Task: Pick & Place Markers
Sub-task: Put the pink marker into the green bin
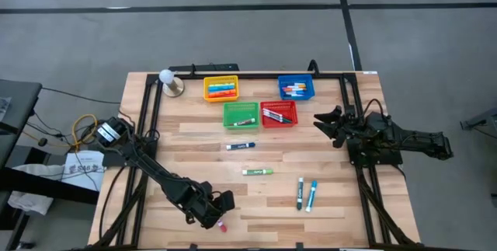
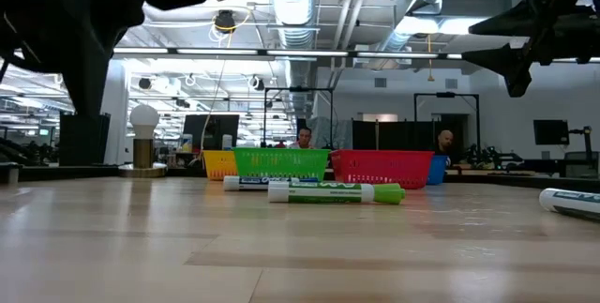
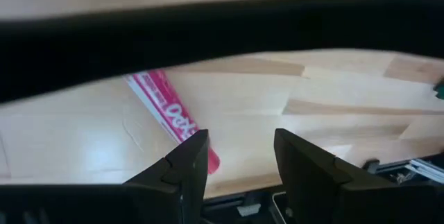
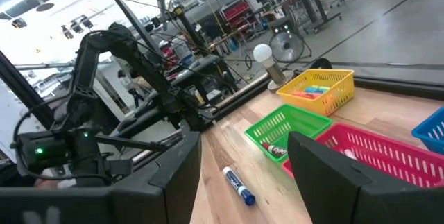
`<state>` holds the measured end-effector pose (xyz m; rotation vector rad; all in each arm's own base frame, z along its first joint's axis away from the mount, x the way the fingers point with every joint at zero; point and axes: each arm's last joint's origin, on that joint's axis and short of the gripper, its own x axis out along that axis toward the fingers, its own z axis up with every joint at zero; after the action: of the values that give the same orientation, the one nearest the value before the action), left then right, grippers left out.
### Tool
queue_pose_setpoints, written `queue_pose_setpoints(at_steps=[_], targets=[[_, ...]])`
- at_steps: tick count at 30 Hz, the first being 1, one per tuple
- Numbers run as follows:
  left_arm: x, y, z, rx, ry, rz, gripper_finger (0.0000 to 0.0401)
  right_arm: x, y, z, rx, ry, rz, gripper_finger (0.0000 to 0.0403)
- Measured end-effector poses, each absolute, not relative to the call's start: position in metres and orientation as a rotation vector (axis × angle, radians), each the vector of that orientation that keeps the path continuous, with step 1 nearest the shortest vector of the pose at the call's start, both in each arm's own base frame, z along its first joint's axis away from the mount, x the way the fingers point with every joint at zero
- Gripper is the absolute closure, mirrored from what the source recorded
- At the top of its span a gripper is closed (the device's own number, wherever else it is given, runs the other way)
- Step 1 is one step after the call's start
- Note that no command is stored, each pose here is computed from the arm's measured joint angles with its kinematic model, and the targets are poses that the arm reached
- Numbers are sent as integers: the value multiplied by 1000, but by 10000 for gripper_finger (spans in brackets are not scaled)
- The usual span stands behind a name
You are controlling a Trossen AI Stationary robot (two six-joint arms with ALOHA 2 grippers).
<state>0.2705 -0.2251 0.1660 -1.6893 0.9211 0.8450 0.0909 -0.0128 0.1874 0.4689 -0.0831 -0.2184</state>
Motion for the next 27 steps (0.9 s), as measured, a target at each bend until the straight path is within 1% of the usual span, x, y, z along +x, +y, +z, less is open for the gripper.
queue_pose_setpoints(at_steps=[16,23,27], targets=[[262,-237,166,-1681,995,835,238,91,-13,187,469,-82,-219,198],[264,-238,147,-1642,1030,897,238,91,-13,187,469,-82,-219,198],[275,-242,129,-1665,1023,882,238,91,-13,187,469,-82,-219,198]])
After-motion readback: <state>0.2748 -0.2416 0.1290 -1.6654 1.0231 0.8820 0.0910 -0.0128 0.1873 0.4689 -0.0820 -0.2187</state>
